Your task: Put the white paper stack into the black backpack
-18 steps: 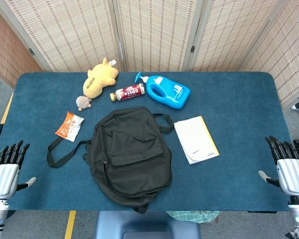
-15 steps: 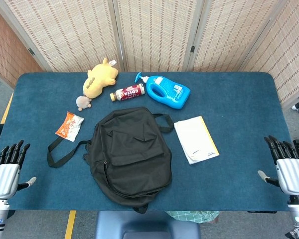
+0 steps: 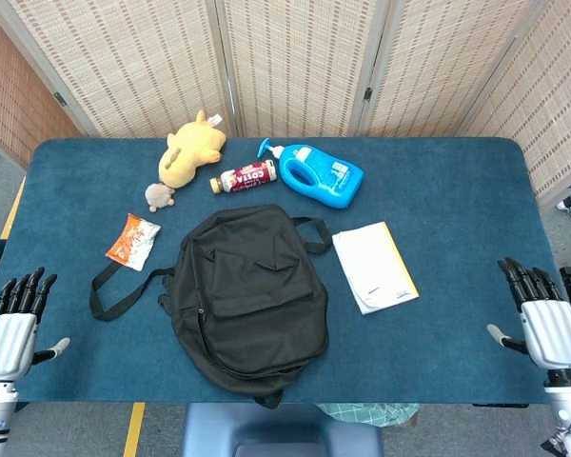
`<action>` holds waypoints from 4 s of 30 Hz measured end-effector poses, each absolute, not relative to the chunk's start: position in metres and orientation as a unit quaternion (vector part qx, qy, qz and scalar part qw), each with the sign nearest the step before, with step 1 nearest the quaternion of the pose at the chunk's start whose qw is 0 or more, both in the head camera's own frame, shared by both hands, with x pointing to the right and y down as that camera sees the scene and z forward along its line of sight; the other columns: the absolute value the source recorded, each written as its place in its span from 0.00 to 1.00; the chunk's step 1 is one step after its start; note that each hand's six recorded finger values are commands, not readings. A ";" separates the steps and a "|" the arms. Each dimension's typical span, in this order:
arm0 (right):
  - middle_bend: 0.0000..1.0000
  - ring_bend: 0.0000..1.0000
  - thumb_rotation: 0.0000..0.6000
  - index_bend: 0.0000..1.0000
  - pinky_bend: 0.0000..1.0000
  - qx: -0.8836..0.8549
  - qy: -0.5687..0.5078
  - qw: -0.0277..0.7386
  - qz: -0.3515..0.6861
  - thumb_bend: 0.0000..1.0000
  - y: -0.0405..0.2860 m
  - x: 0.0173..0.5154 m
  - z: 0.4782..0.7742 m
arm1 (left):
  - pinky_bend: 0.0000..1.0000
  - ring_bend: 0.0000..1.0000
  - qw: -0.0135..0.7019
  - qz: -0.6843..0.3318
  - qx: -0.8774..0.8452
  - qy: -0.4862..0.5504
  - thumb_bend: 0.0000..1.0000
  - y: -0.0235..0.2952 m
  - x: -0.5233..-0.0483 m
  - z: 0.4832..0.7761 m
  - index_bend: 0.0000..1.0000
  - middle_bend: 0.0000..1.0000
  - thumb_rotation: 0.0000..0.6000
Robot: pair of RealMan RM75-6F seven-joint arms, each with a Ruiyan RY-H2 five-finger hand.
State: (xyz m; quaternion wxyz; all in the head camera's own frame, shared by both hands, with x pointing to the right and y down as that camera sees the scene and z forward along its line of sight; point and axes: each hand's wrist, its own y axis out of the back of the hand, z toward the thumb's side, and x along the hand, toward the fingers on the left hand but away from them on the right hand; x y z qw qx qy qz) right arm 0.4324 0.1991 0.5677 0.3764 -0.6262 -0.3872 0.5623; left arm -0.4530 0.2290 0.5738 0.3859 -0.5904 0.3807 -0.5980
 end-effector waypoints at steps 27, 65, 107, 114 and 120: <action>0.08 0.11 1.00 0.05 0.10 -0.668 -0.292 0.355 0.585 0.20 0.142 0.398 0.692 | 0.00 0.03 0.381 -0.601 -0.591 0.381 0.13 0.234 -0.453 0.569 0.00 0.01 1.00; 0.05 0.07 1.00 0.05 0.07 -0.731 -0.208 0.390 0.520 0.20 0.143 0.315 0.748 | 0.00 0.03 0.373 -0.601 -0.598 0.377 0.13 0.233 -0.449 0.577 0.00 0.01 1.00; 0.23 0.23 1.00 0.30 0.20 -0.727 -0.142 0.490 0.460 0.38 0.188 0.309 0.748 | 0.00 0.01 0.365 -0.600 -0.604 0.376 0.14 0.239 -0.447 0.578 0.00 0.01 1.00; 0.23 0.23 1.00 0.30 0.20 -0.728 -0.147 0.492 0.455 0.38 0.187 0.305 0.750 | 0.00 0.01 0.364 -0.601 -0.604 0.376 0.13 0.239 -0.447 0.578 0.00 0.01 1.00; 0.23 0.23 1.00 0.30 0.20 -0.727 -0.147 0.494 0.454 0.38 0.185 0.304 0.752 | 0.00 0.01 0.363 -0.601 -0.604 0.376 0.13 0.239 -0.447 0.579 0.00 0.01 1.00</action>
